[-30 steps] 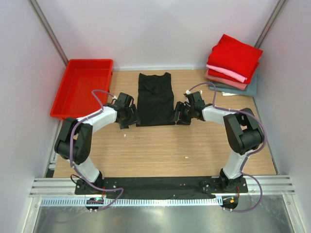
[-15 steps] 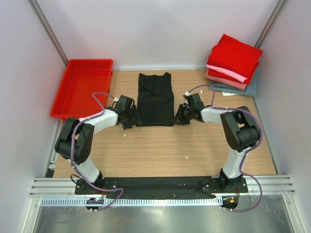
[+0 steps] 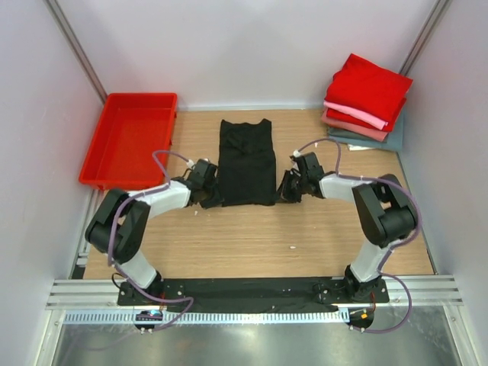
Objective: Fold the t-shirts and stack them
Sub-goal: Fold the tshirt
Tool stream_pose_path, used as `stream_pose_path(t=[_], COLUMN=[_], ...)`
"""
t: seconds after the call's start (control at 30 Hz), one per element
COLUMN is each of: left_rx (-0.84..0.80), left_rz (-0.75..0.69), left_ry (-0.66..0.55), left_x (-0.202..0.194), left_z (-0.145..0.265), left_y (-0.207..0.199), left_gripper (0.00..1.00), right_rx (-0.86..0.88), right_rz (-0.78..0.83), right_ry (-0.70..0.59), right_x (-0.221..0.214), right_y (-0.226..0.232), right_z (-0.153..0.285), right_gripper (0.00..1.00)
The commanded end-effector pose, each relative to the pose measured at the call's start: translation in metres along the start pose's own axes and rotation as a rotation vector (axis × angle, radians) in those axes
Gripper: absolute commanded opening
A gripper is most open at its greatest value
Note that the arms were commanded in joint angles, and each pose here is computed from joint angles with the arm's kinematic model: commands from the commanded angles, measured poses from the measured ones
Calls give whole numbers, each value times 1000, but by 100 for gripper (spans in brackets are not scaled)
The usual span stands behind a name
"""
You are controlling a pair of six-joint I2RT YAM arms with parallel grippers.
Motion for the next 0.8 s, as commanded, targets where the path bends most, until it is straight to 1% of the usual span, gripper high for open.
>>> stream_pose_path(t=[0.0, 0.03, 0.07, 0.1, 0.13, 0.17, 0.2, 0.23, 0.27, 0.3, 0.37, 0.4, 0.47, 0.57, 0.7, 0.77], left_rx=[14, 40, 18, 8, 22, -12, -20, 9, -4, -9, -19, -41, -30, -15, -6, 33], left_rz=[-71, -77, -88, -123, -115, -137, -141, -152, -149, -150, -141, -134, -136, -147, -208, -231], left_ry=[34, 54, 26, 29, 48, 37, 37, 55, 60, 58, 59, 48, 37, -18, -52, -51], left_x=[-32, -44, -45, -58, -69, -78, -84, -94, -103, -107, -112, -111, -108, -92, -67, -57], left_z=[34, 41, 56, 65, 74, 89, 97, 104, 113, 126, 139, 147, 158, 170, 178, 174], left_y=[-16, -16, -24, -33, -32, -42, -44, -37, -41, -38, -36, -36, -32, -33, -48, -52], left_gripper=[0, 0, 0, 0, 0, 0, 0, 0, 0, 0, 0, 0, 0, 2, 2, 2], right_rx=[-2, -9, -10, -43, -60, -35, -85, -82, -54, -70, -57, -37, -19, -5, -57, -89], right_rz=[63, 76, 81, 74, 73, 87, 65, 59, 48, 27, -9, -8, -16, -5, 54, 72], right_ry=[-14, -12, -21, -1, 15, -8, 13, 12, -6, 14, 20, 7, -8, -47, -110, -138], right_x=[-22, -33, -38, -50, -62, -68, -80, -86, -93, -104, -115, -120, -122, -114, -87, -76], right_y=[10, 10, 11, 5, -1, 5, -9, -11, -7, -17, -18, -17, -15, -5, 11, 14], right_z=[42, 60, 71, 80, 86, 101, 107, 114, 126, 130, 138, 147, 154, 162, 160, 158], right_gripper=[1, 1, 1, 1, 1, 2, 1, 1, 1, 1, 1, 1, 1, 1, 1, 1])
Point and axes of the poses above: each gripper's point midway between its finger pads, its own z axis back along the fingers, its own y axis along the line the jaws close on, x = y × z, the point moved 3 cm from there along z, back along the fingers, and after that the axes turned 13 degrees about -z, right-handed, at the moved point
